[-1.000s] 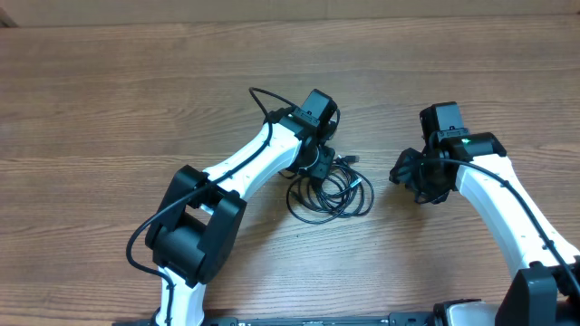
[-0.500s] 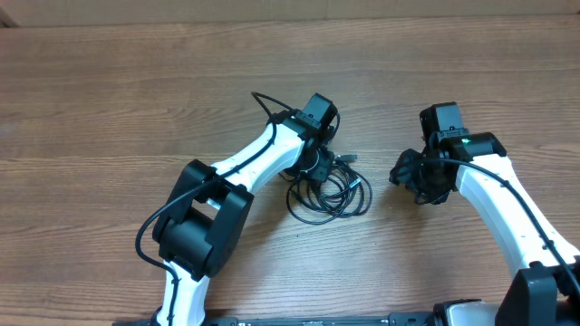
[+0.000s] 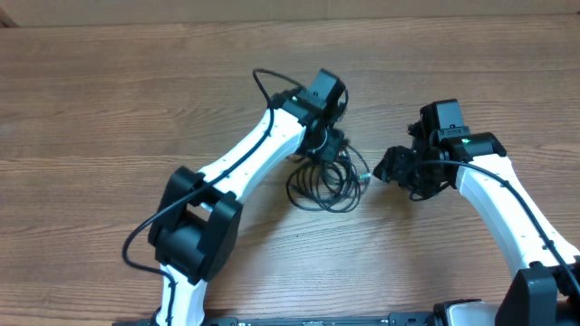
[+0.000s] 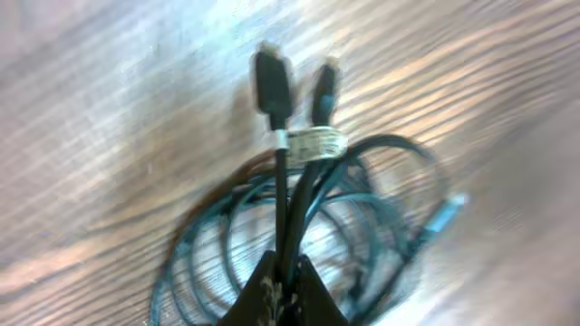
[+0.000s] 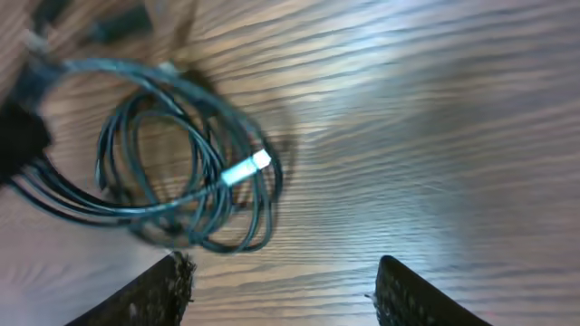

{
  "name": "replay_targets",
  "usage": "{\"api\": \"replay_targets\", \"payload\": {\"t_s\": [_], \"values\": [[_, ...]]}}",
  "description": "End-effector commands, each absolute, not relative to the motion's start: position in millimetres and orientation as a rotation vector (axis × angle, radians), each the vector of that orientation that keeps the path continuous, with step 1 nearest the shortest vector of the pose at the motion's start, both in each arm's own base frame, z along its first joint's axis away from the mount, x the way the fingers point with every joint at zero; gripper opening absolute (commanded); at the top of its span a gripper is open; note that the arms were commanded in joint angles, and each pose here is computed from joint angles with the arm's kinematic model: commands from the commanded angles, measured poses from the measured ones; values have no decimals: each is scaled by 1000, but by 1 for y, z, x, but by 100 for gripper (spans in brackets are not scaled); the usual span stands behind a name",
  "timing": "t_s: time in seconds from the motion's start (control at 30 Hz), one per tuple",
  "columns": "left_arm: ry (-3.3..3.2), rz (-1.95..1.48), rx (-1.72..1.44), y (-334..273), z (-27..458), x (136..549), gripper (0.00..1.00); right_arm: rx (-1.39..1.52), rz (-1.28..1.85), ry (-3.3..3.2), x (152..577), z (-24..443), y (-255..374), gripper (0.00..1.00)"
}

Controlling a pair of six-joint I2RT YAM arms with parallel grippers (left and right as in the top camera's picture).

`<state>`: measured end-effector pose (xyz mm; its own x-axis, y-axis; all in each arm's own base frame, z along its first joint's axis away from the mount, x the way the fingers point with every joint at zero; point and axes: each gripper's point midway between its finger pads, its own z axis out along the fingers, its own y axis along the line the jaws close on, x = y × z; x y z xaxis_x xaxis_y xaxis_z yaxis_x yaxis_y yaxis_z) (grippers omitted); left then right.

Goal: Untangle cables

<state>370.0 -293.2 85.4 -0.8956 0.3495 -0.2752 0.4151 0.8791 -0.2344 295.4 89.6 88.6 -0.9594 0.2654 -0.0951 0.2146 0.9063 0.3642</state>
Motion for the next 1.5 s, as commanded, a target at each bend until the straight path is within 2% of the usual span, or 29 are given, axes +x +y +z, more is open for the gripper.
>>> {"api": "replay_targets", "payload": {"t_s": [0.0,0.53,0.57,0.63,0.67,0.8,0.87,1.07,1.33,1.47], "values": [[2660,-585,618,-307,158,378,4,258,615,2896,301,96,100,64],[2360,-1360,982,-353,227,325,4,231,625,2819,318,102,102,64],[2335,-1402,993,-353,232,323,4,232,627,2807,321,103,102,63],[2307,-1463,987,-349,238,324,4,226,620,2771,329,106,102,52],[2312,-1454,961,-343,238,331,4,305,564,2768,332,103,94,40],[2330,-1429,895,-326,237,347,4,626,318,2776,325,92,60,9],[2356,-1387,854,-315,232,356,4,752,210,2775,317,87,46,4],[2482,-1175,757,-283,209,376,4,781,181,2801,309,85,43,4],[2661,-783,658,-243,174,389,4,766,298,2832,306,86,58,4],[2749,-541,543,-202,160,401,4,768,254,2836,304,84,53,4]]}}
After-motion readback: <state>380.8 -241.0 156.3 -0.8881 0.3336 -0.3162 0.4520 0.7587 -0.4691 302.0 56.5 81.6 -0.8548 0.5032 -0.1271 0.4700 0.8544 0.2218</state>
